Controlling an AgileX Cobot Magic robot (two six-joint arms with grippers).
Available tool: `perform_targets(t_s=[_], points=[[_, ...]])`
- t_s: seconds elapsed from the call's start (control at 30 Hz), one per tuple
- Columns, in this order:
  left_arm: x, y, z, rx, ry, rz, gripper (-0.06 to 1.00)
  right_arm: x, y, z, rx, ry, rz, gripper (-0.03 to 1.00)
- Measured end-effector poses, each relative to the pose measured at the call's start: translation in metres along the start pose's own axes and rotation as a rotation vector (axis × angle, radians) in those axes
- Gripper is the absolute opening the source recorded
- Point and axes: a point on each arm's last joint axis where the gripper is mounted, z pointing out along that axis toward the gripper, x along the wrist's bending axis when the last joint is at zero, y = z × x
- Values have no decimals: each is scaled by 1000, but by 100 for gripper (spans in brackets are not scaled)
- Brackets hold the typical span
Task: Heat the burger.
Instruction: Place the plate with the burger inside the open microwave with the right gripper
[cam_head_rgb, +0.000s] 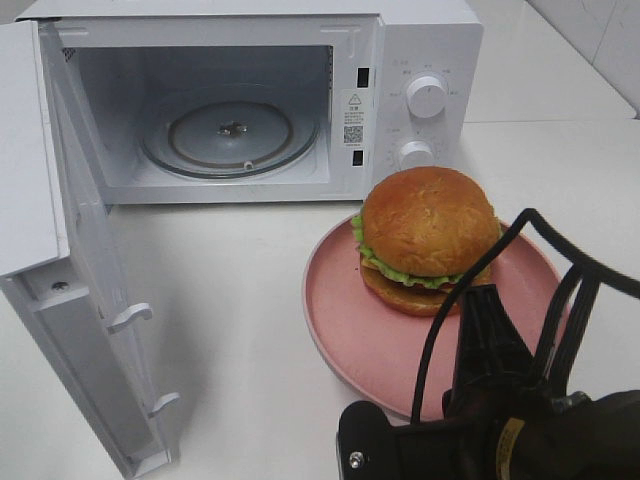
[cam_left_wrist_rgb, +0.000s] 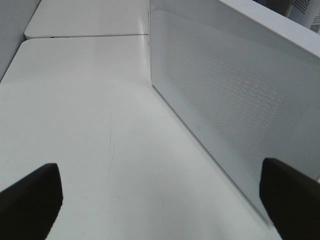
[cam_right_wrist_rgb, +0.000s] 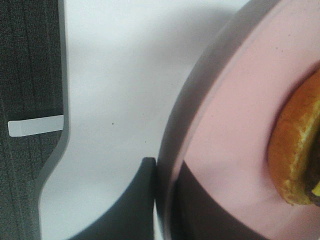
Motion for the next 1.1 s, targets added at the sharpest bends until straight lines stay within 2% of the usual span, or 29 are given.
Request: perform_targets(t_s=[0.33, 0.47, 0.63, 0.8, 1.1], points=[[0, 0, 0, 0, 0, 0, 100, -2, 3, 0, -29, -25, -49, 4], [0, 0, 0, 0, 0, 0, 100, -6, 7, 0, -72, -69, -100, 4], [0, 0, 0, 0, 0, 0, 100, -14, 9, 5, -118, -70, -106, 4], [0, 0, 0, 0, 0, 0, 100, -23, 5, 12, -112, -69, -114, 4], [0, 0, 0, 0, 0, 0, 100, -40, -2, 27, -154, -52, -208, 4]])
